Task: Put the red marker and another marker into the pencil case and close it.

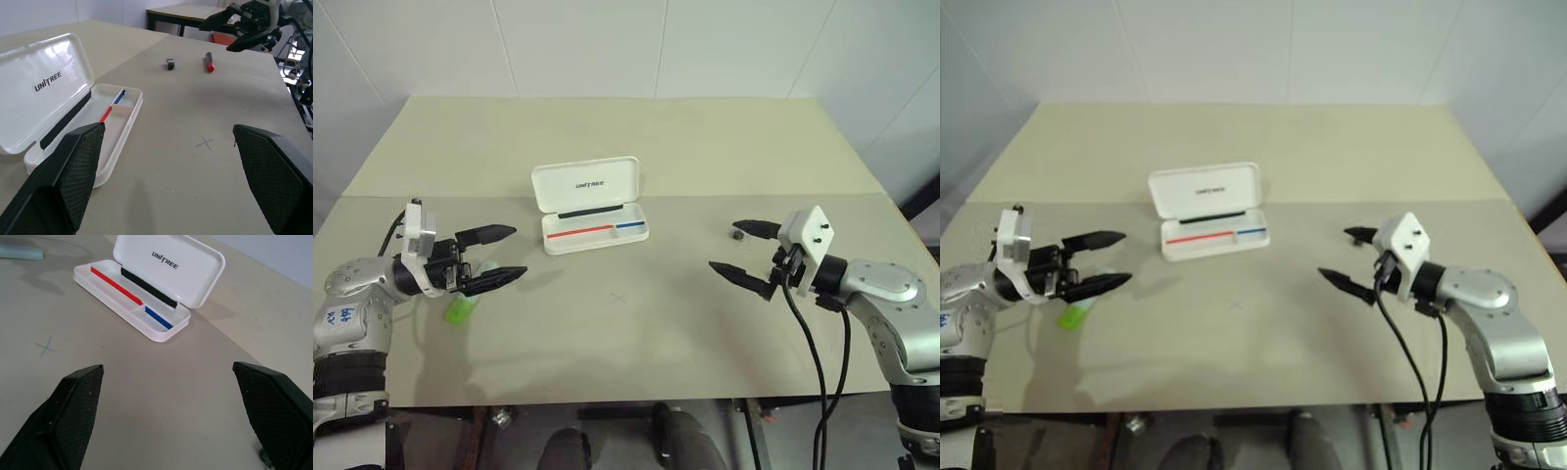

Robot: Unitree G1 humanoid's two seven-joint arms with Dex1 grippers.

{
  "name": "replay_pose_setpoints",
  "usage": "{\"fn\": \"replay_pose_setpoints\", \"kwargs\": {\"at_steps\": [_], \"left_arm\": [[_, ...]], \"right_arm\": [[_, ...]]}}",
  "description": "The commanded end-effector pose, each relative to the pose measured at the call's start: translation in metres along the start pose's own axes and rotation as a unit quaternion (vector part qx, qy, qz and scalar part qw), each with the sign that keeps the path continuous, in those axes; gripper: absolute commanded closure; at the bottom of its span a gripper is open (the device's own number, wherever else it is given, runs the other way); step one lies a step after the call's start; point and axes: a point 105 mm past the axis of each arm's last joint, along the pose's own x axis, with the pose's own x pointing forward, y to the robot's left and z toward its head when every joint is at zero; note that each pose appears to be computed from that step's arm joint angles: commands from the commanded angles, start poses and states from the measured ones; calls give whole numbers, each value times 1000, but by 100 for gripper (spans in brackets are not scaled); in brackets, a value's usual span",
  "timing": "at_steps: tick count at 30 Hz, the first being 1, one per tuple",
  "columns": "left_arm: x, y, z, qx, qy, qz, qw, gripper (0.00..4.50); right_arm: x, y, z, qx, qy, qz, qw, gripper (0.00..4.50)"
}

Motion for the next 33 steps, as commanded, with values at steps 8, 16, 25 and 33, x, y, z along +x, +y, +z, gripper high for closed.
{"fn": "replay_pose_setpoints", "kwargs": {"at_steps": [8,16,25,33], "left_arm": [[21,16,9,10,8,-32,999,3],[57,22,-13,-18,63,-58,996,3],[85,31,-22,-13,109,-87,990,3],[108,45,-27,9,143,-64,988,3]], "right_arm": [[-2,10,19,-5,-47,-38,998,0],[0,16,19,6,-51,-45,998,0],[-3,22,16,8,-46,-64,997,0],[-9,24,14,11,-41,-84,996,0]]}}
